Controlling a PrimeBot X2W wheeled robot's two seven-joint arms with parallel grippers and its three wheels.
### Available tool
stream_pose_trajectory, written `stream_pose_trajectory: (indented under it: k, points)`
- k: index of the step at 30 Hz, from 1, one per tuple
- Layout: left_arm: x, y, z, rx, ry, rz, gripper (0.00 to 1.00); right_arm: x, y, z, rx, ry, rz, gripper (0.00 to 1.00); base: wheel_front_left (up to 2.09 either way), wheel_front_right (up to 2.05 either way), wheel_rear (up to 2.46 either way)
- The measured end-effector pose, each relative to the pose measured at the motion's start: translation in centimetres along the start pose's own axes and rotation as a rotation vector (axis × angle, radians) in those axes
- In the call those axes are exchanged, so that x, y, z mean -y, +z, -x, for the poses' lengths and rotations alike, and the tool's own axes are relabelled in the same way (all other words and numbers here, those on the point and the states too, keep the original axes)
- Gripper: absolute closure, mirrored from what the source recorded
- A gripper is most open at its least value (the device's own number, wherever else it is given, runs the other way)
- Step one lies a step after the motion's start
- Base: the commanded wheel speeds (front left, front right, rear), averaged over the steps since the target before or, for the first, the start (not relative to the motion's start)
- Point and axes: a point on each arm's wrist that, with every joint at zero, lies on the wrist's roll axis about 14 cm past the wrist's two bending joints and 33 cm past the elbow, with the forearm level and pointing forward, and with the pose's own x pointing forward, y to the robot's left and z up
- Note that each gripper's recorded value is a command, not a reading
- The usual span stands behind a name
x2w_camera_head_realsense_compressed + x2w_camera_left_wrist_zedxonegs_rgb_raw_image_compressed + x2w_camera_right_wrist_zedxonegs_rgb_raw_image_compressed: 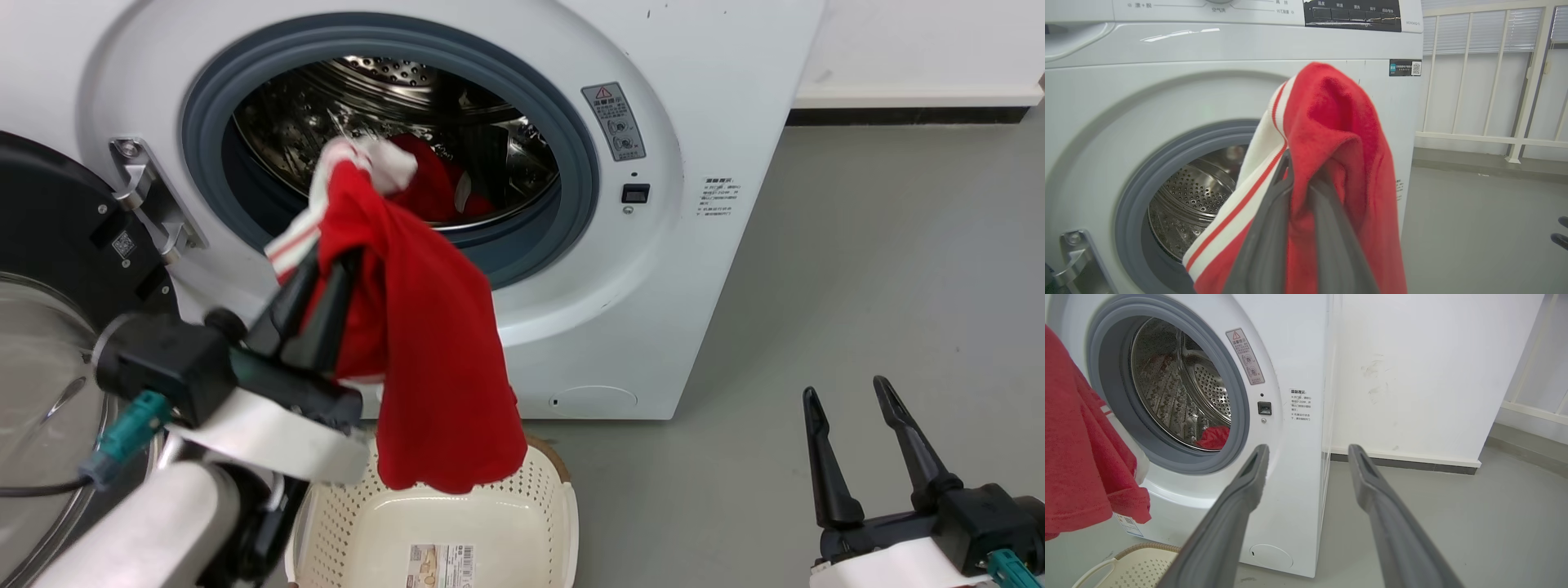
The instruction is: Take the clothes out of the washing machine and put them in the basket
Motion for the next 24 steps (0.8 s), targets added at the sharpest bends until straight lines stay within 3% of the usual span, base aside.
stream_pose_trajectory:
  k: [17, 24]
  points:
    - [2.5, -20.8, 7.4, -0.598, -0.05, 0.155, 1.0, 1.2, -3.0, -3.5, -0.06, -0.016, 0.018, 0.0, 0.0, 0.0, 0.0]
    - [1.7, -30.0, 9.6, -0.824, -0.042, 0.174, 1.0, 1.9, -5.6, -6.1, -0.098, -0.024, 0.023, 0.0, 0.0, 0.0, 0.0]
